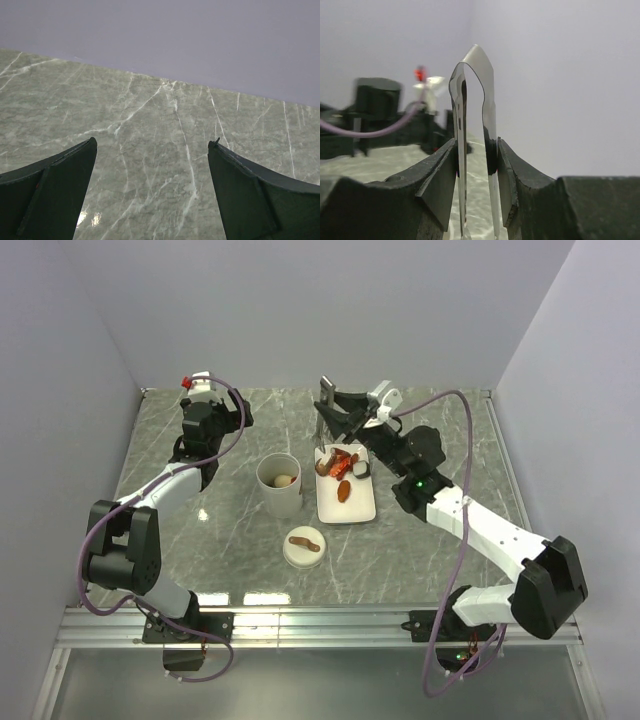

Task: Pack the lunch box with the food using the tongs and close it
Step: Pick up the food using the clamp

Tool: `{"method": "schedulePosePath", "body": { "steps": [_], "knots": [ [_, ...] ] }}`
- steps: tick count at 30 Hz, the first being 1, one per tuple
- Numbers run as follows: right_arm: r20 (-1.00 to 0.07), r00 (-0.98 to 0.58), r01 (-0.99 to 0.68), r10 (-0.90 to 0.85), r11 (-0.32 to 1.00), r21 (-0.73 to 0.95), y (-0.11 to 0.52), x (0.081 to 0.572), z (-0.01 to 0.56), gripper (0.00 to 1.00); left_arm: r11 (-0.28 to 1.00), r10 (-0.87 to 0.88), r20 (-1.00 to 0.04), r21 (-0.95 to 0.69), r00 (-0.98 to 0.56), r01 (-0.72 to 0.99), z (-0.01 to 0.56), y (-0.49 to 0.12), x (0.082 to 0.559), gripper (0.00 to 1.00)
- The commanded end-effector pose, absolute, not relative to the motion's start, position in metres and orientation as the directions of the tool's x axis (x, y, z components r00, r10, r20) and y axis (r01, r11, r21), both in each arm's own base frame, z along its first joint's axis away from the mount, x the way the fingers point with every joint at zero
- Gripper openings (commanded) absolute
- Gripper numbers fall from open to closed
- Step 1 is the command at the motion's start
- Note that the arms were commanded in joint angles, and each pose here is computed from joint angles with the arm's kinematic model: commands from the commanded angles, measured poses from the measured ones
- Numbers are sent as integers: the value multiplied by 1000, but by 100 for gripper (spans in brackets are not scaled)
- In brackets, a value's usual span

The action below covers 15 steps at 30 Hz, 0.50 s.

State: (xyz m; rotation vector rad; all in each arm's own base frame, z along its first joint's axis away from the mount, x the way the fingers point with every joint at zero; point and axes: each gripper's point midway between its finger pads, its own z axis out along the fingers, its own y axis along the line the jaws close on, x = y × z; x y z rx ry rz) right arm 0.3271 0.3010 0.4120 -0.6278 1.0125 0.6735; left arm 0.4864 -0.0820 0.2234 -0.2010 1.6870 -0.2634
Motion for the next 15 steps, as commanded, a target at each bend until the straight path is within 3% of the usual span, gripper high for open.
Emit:
{"method": "schedulePosePath", "body": {
  "steps": [1,7,15],
  "knots": [
    [-898,406,-606,169,785,-126,271,352,411,43,956,-285,-956,-289,-74,41,247,-84,492,99],
    [-941,328,-432,84,899,-70,253,396,367,43,956,-286,-955,-290,-79,41,245,-84,494,100],
    [-966,257,-272,-33,956,-105,238,428,326,43,957,-283,-955,-287,-84,37,243,-84,495,99]
  ]
}}
